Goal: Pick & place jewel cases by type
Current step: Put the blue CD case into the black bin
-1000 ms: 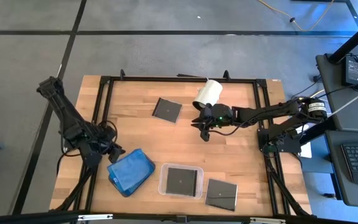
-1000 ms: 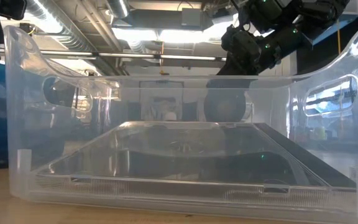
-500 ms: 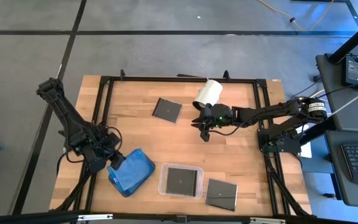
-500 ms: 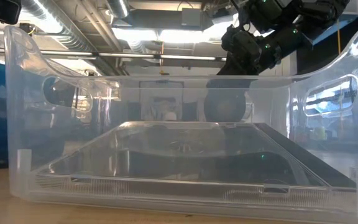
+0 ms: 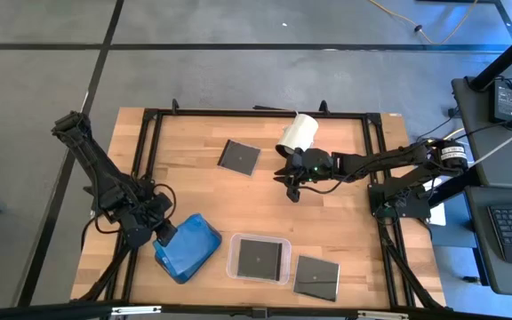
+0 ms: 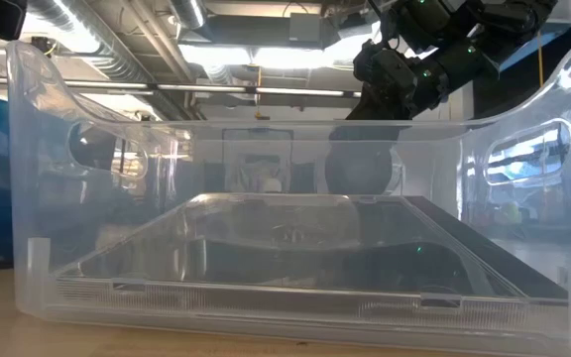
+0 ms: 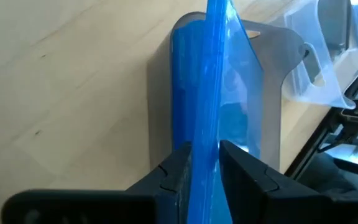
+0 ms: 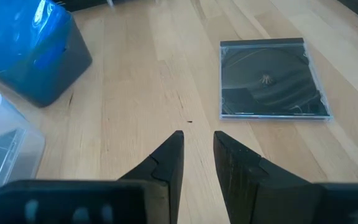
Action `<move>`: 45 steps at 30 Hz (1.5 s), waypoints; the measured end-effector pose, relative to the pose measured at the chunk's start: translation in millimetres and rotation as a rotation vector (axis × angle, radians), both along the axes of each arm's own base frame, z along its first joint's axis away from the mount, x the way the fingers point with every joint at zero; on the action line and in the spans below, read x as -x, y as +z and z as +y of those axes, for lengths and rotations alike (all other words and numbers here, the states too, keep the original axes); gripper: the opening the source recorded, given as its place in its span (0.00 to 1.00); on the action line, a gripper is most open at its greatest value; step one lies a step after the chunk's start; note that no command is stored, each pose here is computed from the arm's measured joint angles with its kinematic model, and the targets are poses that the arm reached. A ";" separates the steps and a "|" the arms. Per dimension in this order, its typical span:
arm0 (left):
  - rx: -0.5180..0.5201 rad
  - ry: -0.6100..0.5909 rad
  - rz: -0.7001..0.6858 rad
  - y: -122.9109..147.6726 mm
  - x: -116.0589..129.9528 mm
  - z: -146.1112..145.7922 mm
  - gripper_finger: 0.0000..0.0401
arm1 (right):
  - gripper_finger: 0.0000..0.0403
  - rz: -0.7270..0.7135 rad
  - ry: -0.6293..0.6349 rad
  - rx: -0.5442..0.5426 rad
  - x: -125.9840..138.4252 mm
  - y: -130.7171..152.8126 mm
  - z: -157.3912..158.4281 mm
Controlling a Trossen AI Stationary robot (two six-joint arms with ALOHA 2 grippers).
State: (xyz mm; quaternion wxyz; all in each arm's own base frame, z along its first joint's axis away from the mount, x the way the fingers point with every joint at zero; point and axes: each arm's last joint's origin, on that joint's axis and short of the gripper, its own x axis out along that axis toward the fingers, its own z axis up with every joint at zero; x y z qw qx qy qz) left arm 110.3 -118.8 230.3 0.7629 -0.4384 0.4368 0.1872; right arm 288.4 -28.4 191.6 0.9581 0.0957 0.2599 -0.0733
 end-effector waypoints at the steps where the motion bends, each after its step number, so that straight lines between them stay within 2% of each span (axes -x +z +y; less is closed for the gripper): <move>1: -0.001 -0.001 0.001 -0.2 -0.1 -0.1 0.19 | 0.23 0.000 0.000 0.000 0.0 0.0 0.0; 9: -0.036 -0.057 -0.007 -0.1 -0.2 -0.3 0.18 | 0.23 0.000 0.000 0.000 0.0 0.0 -0.1; 19: -0.038 -0.035 -0.066 5.5 1.7 4.1 0.01 | 0.23 0.003 0.000 -0.001 0.2 -0.2 0.0; 24: -0.030 -0.038 -0.065 6.5 2.6 4.9 0.01 | 0.23 0.007 0.000 -0.001 0.4 -0.5 0.0; 31: -0.143 0.007 -0.072 4.3 6.2 13.2 0.01 | 0.23 0.006 0.000 -0.001 0.4 -0.5 0.0; 34: -0.188 -0.014 -0.088 4.4 6.0 14.1 0.01 | 0.23 0.006 0.000 -0.001 0.4 -0.5 0.0; 39: -0.201 0.028 -0.117 5.0 5.3 15.0 0.07 | 0.23 0.006 0.000 -0.001 0.4 -0.5 0.0; 45: -0.208 0.013 -0.115 4.9 5.3 14.8 0.29 | 0.23 0.011 0.000 -0.001 0.6 -0.8 0.1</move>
